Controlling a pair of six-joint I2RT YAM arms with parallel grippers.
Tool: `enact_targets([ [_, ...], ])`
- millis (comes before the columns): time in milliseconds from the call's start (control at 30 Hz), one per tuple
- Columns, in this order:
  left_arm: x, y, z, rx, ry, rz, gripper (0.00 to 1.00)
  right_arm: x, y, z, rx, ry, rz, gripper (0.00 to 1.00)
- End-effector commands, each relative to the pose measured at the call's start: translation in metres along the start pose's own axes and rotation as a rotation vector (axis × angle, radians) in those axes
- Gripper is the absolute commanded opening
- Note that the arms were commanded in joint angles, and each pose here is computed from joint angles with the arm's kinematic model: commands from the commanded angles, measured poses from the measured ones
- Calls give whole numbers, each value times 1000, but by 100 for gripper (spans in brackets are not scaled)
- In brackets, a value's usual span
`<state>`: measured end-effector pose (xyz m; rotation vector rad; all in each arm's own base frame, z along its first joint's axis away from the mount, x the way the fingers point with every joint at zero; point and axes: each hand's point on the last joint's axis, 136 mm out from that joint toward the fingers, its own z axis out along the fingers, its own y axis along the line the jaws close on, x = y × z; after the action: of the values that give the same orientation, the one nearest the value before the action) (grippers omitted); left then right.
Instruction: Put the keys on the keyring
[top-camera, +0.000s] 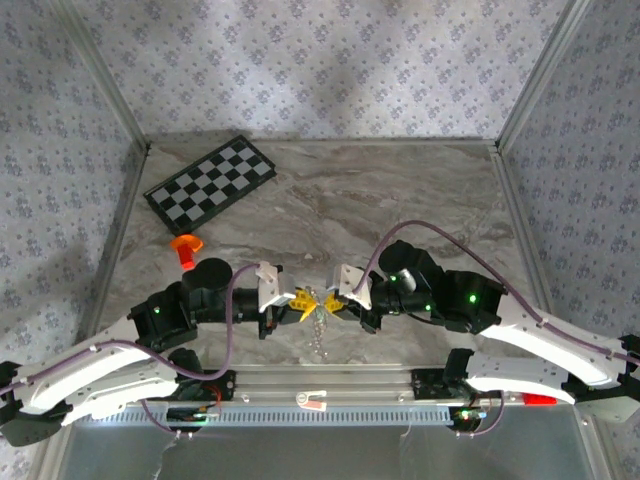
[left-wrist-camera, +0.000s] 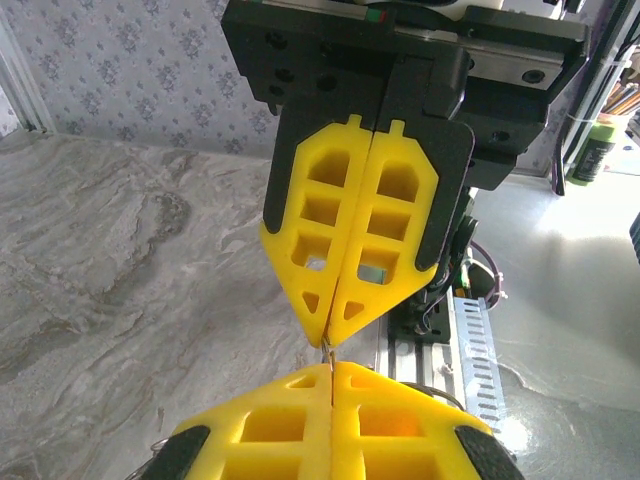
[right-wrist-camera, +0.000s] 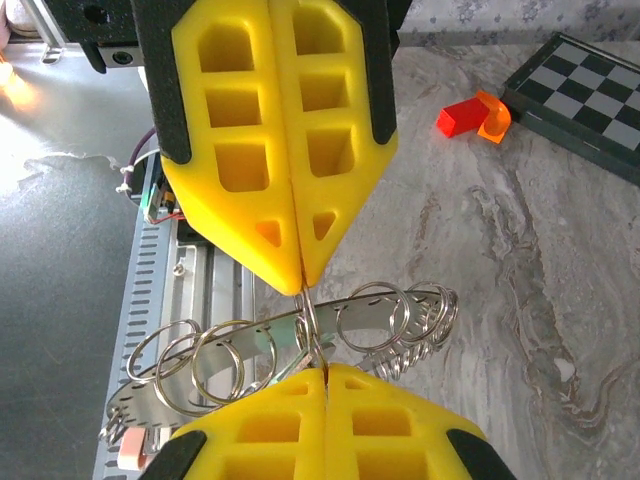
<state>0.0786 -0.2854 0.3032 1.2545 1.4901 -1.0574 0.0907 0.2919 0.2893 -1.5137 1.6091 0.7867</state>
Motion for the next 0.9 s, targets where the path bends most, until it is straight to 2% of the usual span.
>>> enact_targets([
  [0, -26, -5, -9, 8, -92, 51, 0, 9, -2, -2, 8, 43, 42, 0],
  [233, -26, -4, -9, 8, -93, 55, 0, 9, -5, -2, 25, 44, 55, 0],
  [333, -26, -4, -9, 8, -94, 56, 0, 7, -7, -3, 34, 33, 48, 11],
  [500, -25, -5, -10, 9, -95, 54, 0, 3, -3, -10, 28, -11, 29, 35],
  [600, -25, -6, -11, 12, -96, 53, 0, -9, 1, -16, 20, -89, 11, 47],
  [700, -26, -8, -11, 21, -101, 56, 0, -15, 4, -19, 8, -128, 0, 51],
  [867, -26, -11, -11, 40, -113, 56, 0, -25, 10, -14, -40, -178, -18, 50],
])
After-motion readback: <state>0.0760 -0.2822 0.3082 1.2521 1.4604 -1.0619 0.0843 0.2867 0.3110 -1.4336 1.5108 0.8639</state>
